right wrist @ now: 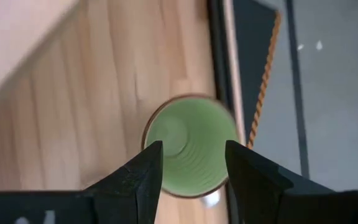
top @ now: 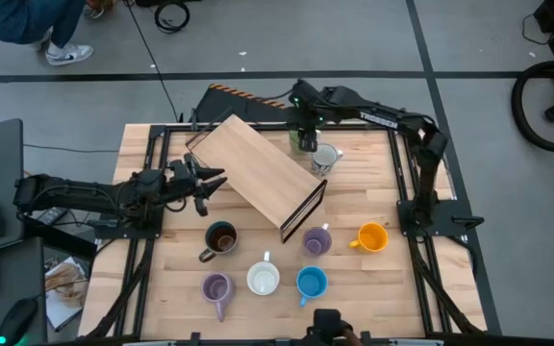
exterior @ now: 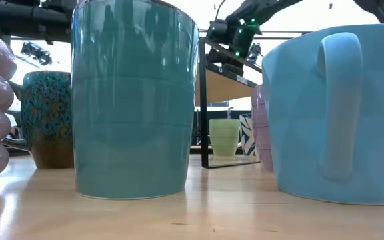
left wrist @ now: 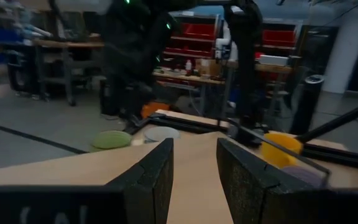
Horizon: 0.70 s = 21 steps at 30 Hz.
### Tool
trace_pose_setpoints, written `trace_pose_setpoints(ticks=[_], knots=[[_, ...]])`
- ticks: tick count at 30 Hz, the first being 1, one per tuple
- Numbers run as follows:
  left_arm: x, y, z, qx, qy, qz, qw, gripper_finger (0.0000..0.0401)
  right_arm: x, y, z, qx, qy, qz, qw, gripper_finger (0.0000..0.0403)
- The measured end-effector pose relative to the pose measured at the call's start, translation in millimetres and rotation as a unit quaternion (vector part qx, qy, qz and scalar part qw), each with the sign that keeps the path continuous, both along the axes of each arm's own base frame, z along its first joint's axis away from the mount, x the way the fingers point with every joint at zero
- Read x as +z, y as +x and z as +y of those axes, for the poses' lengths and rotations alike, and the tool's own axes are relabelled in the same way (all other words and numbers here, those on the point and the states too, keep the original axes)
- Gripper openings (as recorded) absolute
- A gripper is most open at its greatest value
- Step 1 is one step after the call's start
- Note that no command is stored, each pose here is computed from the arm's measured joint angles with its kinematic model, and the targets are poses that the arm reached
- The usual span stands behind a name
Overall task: Place coffee mugs
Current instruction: Put the green patterned mug on the shelf
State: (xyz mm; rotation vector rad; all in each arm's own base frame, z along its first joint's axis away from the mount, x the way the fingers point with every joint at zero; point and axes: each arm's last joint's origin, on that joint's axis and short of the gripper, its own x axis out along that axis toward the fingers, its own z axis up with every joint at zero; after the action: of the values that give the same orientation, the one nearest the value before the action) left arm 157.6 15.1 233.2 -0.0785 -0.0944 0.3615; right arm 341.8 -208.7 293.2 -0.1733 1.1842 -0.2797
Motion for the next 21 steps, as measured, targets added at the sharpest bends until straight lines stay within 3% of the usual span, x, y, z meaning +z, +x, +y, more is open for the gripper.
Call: trace_pose_setpoints(ticks=[6, 13, 21], knots=[[1, -1, 2, 0.03, 0.015, 0.002, 0.999, 0.0128, -2, 0, 3, 0.004, 0.007, 0.011, 1.0, 0.0196], [3, -1, 3, 0.055, 0.069, 0.018, 0.996, 0.0128, -7, 0, 6, 0.036, 0.027, 0.032, 0.998, 0.0238], [3, -2, 3, 0.06, 0.071, 0.017, 0.996, 0.0128, -24, -4, 3, 0.073, 0.022, 0.05, 0.996, 0.0248]])
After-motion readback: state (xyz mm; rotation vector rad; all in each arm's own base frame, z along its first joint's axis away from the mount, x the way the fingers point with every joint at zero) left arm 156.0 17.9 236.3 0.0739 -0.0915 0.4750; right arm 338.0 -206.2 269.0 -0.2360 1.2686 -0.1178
